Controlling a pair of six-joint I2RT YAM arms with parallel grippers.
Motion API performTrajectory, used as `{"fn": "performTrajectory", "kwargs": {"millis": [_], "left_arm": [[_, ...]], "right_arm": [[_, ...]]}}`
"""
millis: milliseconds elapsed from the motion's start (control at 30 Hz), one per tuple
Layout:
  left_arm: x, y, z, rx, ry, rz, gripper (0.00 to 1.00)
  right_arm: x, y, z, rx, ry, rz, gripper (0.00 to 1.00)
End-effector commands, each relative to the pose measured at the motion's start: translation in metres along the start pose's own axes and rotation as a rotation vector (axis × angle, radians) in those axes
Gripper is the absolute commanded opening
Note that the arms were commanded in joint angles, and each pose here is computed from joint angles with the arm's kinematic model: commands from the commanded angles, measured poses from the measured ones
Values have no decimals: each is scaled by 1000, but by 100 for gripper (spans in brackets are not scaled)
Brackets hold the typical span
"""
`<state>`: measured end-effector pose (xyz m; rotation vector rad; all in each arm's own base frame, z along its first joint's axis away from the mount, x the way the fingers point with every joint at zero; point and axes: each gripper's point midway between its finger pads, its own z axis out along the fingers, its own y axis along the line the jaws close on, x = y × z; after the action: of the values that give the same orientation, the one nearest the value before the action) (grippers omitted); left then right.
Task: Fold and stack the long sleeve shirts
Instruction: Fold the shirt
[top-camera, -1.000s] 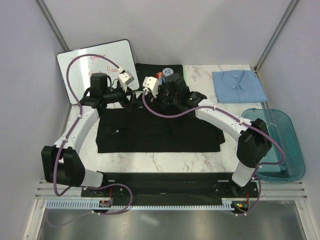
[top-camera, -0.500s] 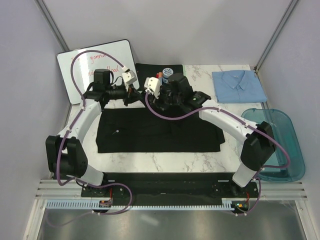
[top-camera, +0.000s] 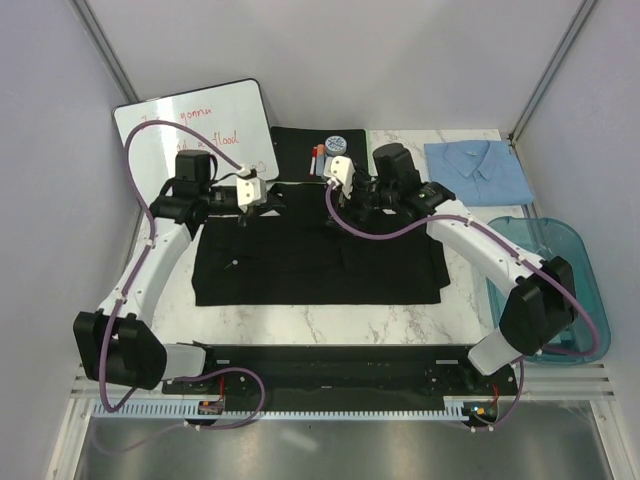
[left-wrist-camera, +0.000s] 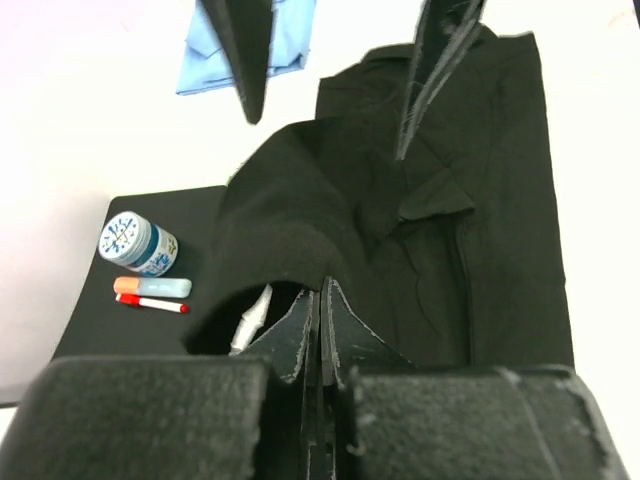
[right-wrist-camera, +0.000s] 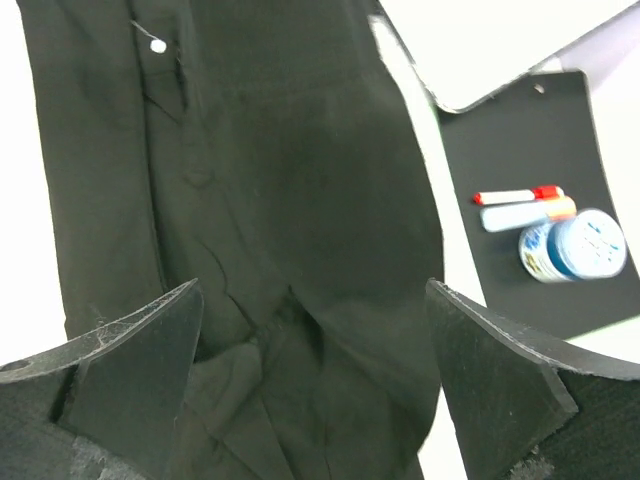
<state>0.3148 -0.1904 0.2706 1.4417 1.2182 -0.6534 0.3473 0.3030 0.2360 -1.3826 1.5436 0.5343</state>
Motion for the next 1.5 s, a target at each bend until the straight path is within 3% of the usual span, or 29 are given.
{"fn": "performTrajectory", "kwargs": {"millis": [0, 167, 233, 433, 533, 633, 733, 800, 867, 900, 933, 1067, 1100, 1133, 1200, 1267, 1433, 1467], "left_arm": [[-12, -26, 3, 83, -43, 233, 2], [4, -65, 12, 194, 6, 370, 2], [7, -77, 16, 233, 22, 525, 2], [41, -130, 21, 394, 45, 830, 2], [74, -153, 20, 473, 70, 937, 2], [105, -168, 20, 503, 107, 1006, 3], [130, -185, 18, 522, 145, 955, 5], [140, -188, 16, 511, 180, 888, 11], [141, -184, 12, 469, 210, 851, 29], [139, -185, 9, 432, 233, 719, 50], [132, -183, 7, 397, 236, 652, 53], [94, -173, -8, 261, 271, 330, 58], [89, -182, -15, 243, 294, 160, 59], [75, -177, -18, 216, 288, 116, 60], [70, -184, -24, 183, 319, -84, 61], [70, -182, -27, 146, 357, -194, 61], [83, -184, -23, 101, 477, -566, 53], [91, -191, -19, 131, 526, -637, 46]], "right_arm": [[-11, -1, 11, -46, -49, -45, 98], [-5, 4, 9, -103, -18, -101, 98], [3, 8, 5, -121, 9, -129, 98], [69, 44, -19, -254, 176, -221, 98], [84, 67, -25, -331, 188, -209, 98], [94, 89, -24, -390, 198, -200, 98], [104, 106, -19, -428, 219, -156, 97], [106, 120, -14, -452, 228, -134, 96], [103, 130, -9, -462, 236, -106, 90], [98, 133, -6, -463, 229, -98, 89], [97, 134, -3, -469, 226, -78, 86], [97, 129, 4, -441, 262, 34, 78], [95, 122, 3, -417, 269, 88, 77], [97, 120, 2, -412, 274, 121, 75], [96, 103, -3, -371, 267, 196, 71], [97, 92, -11, -332, 272, 282, 69], [110, 58, -40, -203, 295, 467, 63], [117, 52, -48, -174, 311, 500, 62]]}}
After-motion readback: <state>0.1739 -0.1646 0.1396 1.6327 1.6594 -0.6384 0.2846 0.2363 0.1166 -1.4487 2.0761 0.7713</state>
